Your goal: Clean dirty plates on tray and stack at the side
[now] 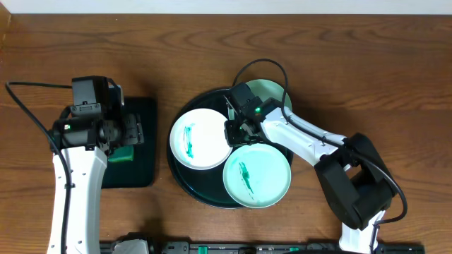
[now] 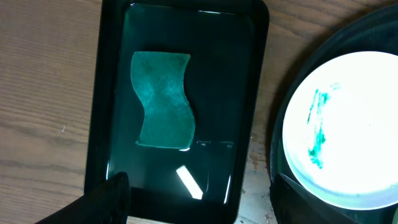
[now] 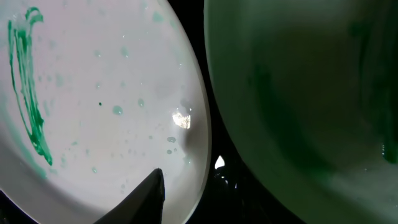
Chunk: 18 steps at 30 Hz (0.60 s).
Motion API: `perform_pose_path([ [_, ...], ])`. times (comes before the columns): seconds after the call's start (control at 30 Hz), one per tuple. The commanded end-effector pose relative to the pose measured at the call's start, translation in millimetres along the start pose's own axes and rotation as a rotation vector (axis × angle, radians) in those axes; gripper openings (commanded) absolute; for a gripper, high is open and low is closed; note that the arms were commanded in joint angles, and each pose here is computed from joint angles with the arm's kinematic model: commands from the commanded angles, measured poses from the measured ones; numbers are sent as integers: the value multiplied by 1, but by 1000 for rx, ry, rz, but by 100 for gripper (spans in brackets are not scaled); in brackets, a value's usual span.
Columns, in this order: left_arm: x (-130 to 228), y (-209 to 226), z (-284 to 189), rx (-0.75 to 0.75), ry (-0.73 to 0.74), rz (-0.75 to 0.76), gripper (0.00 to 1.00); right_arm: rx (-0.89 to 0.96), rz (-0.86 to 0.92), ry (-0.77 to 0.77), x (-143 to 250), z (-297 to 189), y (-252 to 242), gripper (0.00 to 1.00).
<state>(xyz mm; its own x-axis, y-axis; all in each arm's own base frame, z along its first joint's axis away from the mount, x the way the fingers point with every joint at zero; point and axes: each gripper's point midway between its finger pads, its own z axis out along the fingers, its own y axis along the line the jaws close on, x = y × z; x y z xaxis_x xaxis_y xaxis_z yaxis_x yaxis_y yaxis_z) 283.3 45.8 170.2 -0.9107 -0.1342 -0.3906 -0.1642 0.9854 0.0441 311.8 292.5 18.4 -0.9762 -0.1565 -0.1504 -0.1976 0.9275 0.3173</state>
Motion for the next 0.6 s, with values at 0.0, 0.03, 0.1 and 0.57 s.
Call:
perform_pose_path([
  [0.0,-7,1,-9,-9,-32,-3,72,-4,-3,-5,-3,1,4,36],
  [0.03,-7,1,-9,-9,-32,-2,72,-7,-5,-4,-2,1,5,36],
  [0.1,-7,1,-9,-9,-31,-3,73,-7,-5,-4,-2,1,5,36],
  [0.57,-7,1,-9,-9,-32,-3,73,-7,-9,-4,-3,1,5,36],
])
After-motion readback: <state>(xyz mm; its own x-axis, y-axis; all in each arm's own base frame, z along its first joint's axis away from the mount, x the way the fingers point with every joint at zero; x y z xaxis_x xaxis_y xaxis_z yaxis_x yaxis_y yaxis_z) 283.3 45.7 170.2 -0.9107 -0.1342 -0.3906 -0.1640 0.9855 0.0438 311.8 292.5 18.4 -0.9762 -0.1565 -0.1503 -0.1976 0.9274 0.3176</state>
